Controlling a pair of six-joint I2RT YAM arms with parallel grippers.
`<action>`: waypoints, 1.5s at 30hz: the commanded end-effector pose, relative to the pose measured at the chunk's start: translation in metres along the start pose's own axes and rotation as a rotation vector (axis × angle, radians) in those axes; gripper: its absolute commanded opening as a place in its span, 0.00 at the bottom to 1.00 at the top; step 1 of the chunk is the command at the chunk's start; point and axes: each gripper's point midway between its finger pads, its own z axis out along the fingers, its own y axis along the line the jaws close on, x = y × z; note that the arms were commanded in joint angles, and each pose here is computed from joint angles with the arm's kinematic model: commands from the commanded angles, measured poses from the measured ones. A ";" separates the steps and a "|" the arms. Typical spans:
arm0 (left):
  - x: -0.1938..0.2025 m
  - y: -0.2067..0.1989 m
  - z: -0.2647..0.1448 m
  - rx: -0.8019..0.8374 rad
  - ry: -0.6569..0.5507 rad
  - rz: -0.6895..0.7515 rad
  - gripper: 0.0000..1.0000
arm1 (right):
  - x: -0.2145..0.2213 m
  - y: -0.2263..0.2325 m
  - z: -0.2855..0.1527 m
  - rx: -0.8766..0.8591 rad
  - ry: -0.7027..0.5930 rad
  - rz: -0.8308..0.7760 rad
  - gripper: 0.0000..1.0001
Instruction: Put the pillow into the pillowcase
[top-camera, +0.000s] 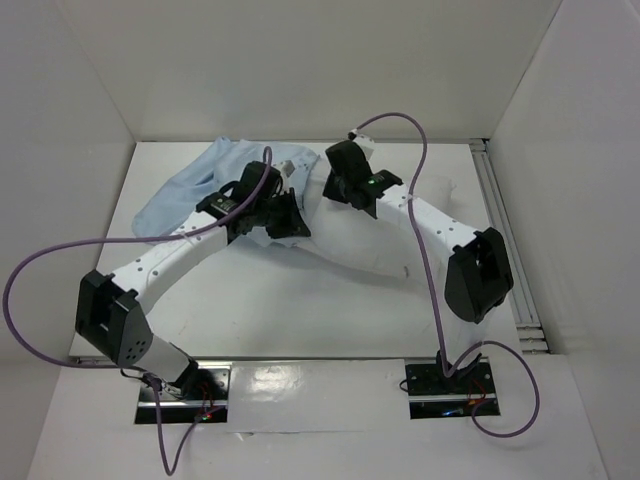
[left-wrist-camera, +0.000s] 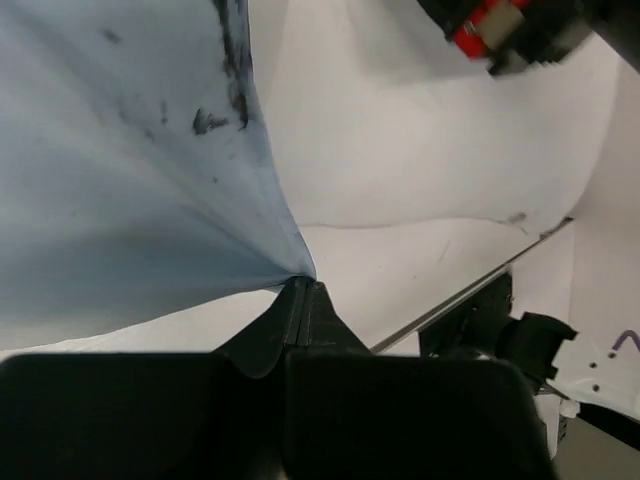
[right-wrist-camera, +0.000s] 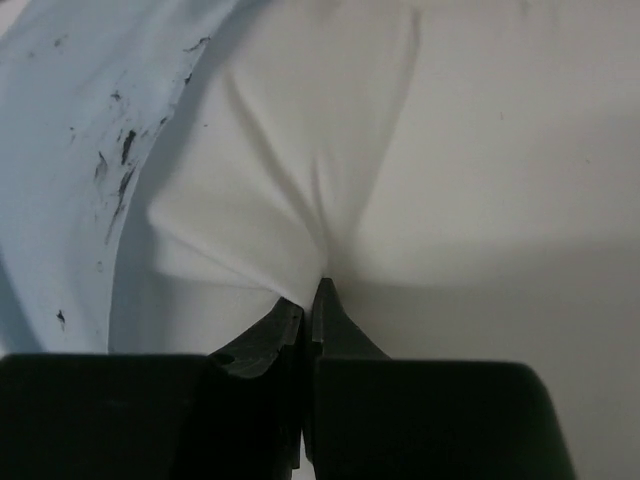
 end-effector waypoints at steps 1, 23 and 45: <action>-0.038 -0.059 -0.055 0.216 -0.151 0.050 0.00 | -0.046 0.009 -0.010 -0.083 -0.112 0.139 0.00; 0.028 -0.056 -0.032 0.260 0.066 0.050 0.00 | -0.043 0.003 -0.037 -0.146 -0.130 0.207 0.00; -0.120 -0.036 -0.021 -0.232 -0.233 0.330 0.82 | -0.055 -0.168 -0.143 0.332 -0.141 0.092 1.00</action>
